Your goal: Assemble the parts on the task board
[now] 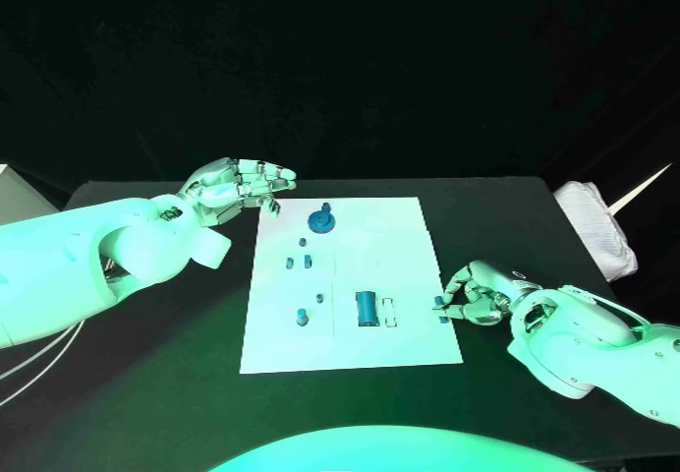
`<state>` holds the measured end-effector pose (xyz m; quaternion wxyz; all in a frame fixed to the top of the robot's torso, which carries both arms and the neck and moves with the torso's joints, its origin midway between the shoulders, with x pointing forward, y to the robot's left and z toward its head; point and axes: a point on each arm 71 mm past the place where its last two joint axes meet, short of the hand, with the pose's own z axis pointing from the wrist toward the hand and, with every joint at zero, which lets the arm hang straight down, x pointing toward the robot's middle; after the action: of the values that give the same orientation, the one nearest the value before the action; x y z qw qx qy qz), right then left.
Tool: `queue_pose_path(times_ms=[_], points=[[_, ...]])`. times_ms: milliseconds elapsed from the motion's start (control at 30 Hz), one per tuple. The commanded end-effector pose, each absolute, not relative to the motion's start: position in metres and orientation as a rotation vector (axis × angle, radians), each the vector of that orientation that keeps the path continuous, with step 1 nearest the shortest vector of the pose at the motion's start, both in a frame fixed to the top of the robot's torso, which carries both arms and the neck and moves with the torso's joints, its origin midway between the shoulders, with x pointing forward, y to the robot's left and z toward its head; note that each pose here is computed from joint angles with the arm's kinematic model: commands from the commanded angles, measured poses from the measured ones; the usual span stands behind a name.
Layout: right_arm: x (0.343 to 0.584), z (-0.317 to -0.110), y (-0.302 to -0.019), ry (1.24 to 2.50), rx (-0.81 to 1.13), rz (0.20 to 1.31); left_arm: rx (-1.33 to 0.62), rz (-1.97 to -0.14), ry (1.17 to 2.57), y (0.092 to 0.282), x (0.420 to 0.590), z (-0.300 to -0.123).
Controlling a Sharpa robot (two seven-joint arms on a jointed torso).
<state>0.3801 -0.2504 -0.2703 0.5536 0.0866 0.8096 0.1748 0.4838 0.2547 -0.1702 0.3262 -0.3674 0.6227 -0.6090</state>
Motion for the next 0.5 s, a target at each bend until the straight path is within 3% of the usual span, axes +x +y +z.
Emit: queue_pose_path(times_ms=[33, 500], points=[[0.38, -0.275, -0.25, 1.937, 0.163, 0.367, -0.95, -1.624, 1.635, 0.252, 0.482, -0.169], [0.382, -0.286, -0.244, 1.984, 0.081, 0.316, -0.953, -1.618, 1.634, 0.255, 0.482, -0.169]])
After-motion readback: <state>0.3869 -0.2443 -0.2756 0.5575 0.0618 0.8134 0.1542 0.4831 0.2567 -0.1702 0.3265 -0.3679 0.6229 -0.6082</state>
